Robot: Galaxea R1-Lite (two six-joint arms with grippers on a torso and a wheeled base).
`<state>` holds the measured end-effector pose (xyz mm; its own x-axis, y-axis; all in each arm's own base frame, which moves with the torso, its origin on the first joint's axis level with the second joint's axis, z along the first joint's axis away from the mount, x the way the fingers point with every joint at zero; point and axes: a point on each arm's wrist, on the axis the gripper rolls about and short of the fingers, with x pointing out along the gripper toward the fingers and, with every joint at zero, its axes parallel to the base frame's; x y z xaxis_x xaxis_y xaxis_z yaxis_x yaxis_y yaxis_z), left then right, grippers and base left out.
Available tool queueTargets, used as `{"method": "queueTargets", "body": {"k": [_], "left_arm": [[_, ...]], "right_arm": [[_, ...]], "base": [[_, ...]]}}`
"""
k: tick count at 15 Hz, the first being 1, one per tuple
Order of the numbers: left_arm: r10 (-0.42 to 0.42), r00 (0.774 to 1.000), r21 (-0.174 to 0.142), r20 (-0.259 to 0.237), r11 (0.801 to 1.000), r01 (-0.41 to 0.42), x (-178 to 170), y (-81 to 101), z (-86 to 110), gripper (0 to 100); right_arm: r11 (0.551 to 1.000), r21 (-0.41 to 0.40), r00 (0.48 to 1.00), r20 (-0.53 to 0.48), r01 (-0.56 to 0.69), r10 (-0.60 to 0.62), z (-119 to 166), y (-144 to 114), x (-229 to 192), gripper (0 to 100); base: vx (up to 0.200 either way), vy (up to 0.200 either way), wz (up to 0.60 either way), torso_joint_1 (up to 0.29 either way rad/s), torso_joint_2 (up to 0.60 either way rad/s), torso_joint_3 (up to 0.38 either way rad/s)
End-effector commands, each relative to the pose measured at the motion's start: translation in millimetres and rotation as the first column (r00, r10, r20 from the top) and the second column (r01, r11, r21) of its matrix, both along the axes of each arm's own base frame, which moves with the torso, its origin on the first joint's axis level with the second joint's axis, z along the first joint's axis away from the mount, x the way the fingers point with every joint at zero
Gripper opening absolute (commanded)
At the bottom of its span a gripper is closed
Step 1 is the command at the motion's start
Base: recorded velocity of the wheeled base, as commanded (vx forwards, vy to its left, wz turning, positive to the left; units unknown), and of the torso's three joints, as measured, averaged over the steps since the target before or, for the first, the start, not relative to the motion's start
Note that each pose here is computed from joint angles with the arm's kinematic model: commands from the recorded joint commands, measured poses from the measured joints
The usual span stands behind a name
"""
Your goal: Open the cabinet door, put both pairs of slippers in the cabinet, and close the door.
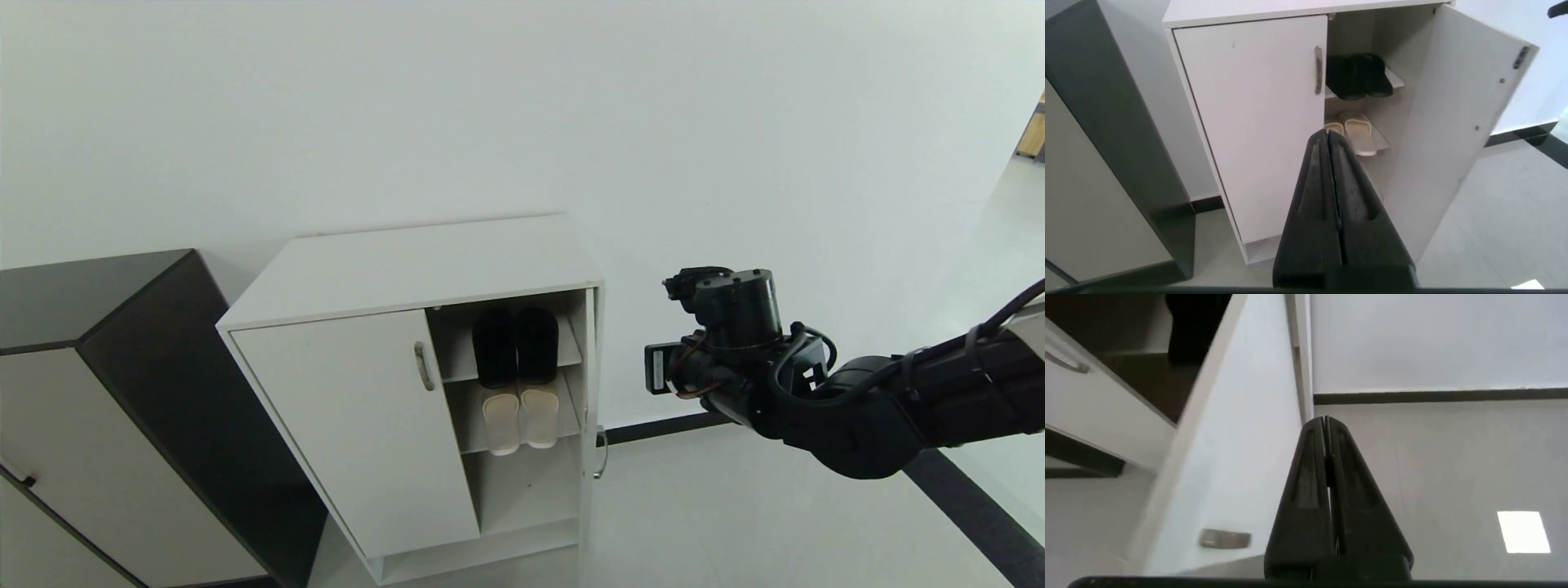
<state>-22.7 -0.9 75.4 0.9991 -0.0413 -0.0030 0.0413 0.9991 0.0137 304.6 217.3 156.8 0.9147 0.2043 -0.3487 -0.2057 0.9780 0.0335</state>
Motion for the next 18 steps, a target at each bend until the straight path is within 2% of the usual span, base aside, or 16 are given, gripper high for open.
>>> {"method": "queueTargets", "body": {"k": [1,6,14,18], "left_arm": [[0.001,1.0,0.0,0.0,1.0,-0.001,0.0,0.0,0.0,0],[0.0,1.0,0.0,0.0,1.0,0.0,0.0,0.0,0.0,0],[0.001,1.0,0.0,0.0,1.0,-0.001,0.0,0.0,0.0,0],[0.0,1.0,0.0,0.001,1.0,0.0,0.0,0.0,0.1,0]], "right_arm": [[1.0,-0.016,1.0,-0.004,-0.005,0.005,-3.0,-1.3,-2.7,0],[1.0,-0.023,1.0,-0.007,-0.011,0.011,-5.9,0.0,-2.9,0],[0.999,-0.019,1.0,-0.007,-0.026,0.026,-10.6,4.4,-4.7,0],[0.998,0.012,0.998,0.031,-0.054,0.053,-11.8,3.0,-6.6,0]], "base": [[0.0,0.0,0.0,0.0,0.0,0.0],[0.0,0.0,0.0,0.0,0.0,0.0],[0.0,0.0,0.6,0.0,0.0,0.003],[0.0,0.0,0.0,0.0,0.0,0.0]]}}
